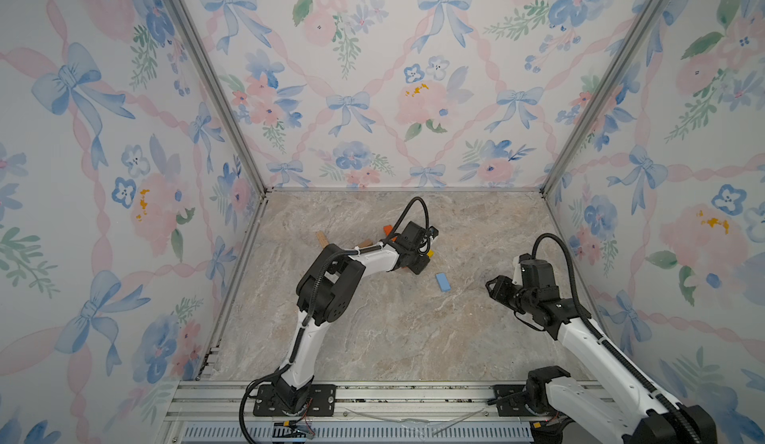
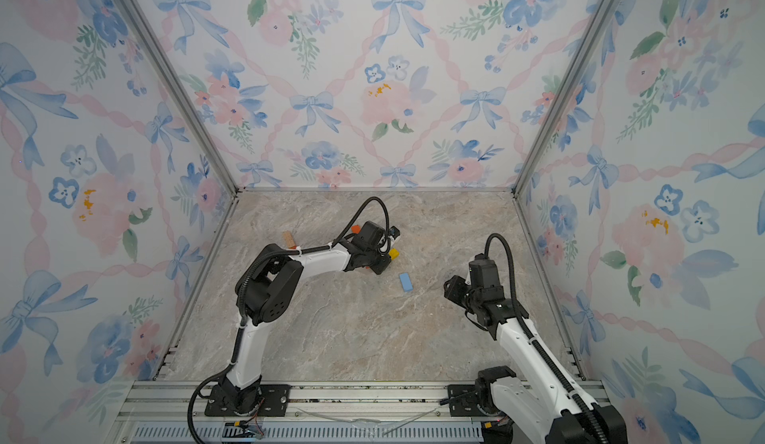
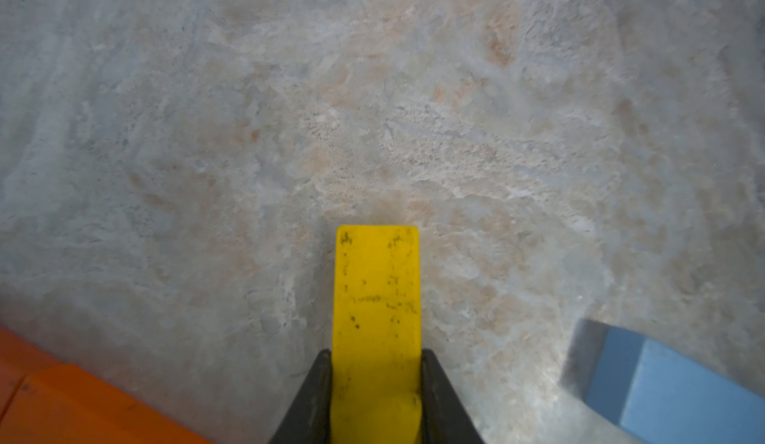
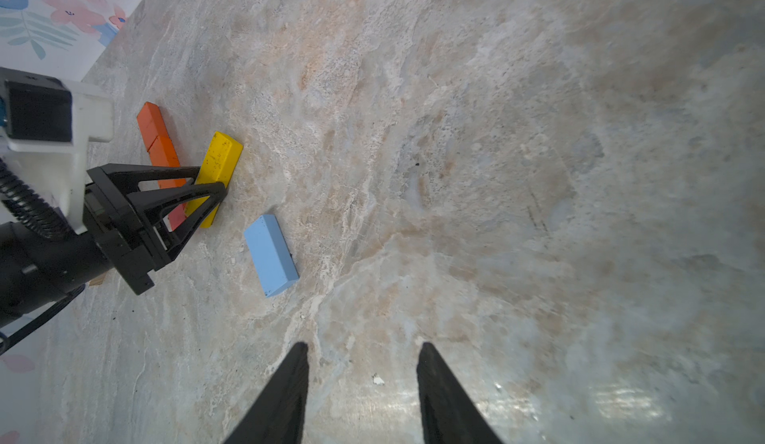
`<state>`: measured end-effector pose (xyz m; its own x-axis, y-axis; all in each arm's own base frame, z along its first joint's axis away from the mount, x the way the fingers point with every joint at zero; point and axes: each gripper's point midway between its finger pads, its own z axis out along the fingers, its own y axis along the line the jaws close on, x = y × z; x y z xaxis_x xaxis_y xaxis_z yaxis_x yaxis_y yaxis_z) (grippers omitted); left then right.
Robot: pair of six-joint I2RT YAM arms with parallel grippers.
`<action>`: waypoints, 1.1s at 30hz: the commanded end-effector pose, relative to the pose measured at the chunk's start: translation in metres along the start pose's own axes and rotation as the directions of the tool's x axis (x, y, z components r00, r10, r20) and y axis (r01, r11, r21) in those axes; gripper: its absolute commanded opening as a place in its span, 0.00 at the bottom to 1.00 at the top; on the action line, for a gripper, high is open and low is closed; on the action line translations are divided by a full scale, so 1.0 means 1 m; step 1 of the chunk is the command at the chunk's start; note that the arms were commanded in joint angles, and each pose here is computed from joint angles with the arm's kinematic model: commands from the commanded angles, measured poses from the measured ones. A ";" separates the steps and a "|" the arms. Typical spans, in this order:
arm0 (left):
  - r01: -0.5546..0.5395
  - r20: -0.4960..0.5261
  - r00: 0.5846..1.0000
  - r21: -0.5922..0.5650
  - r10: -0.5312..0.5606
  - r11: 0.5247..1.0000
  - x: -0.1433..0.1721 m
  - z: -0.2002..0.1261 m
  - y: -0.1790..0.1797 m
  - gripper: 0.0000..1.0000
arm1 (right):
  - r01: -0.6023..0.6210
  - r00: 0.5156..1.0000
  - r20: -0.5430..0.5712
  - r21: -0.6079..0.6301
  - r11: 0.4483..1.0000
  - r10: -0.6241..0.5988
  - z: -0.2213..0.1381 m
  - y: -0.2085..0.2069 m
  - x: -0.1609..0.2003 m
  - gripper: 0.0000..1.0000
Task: Assemble the letter v with building blocks
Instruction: Assemble the building block at the center of the board.
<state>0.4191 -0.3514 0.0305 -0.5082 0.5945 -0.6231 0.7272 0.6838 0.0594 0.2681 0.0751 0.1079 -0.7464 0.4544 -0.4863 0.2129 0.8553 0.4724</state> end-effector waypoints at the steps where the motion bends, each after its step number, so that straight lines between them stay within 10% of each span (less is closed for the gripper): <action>1: -0.018 -0.003 1.000 -0.007 0.018 1.000 0.000 0.011 0.005 0.16 | 0.005 1.000 0.009 0.000 1.000 -0.005 0.000 0.003 -0.002 0.46; 11: -0.022 -0.004 1.000 -0.018 0.022 1.000 -0.001 0.014 0.007 0.25 | 0.005 1.000 0.009 0.002 1.000 -0.005 0.000 0.002 -0.002 0.46; 20: 0.014 0.076 0.997 -0.034 -0.011 0.999 -0.030 -0.008 0.012 0.60 | 0.012 1.000 0.004 -0.009 1.000 -0.012 0.000 0.009 -0.004 0.46; 27: 0.096 0.341 0.937 -0.034 -0.079 0.995 -0.113 -0.095 0.024 0.70 | 0.041 0.999 -0.007 -0.038 0.998 -0.042 0.002 0.035 -0.014 0.50; 33: 0.310 0.517 0.813 0.008 -0.269 0.951 -0.142 -0.190 0.060 0.52 | 0.111 0.991 -0.068 -0.069 0.991 -0.115 0.027 0.078 -0.017 0.49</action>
<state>0.4477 -0.3385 0.2311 -0.3621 0.2500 -0.8980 0.6088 0.7929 -0.0248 0.2990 0.1226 0.1247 -0.8057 0.3592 -0.4710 0.1209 0.8781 0.4630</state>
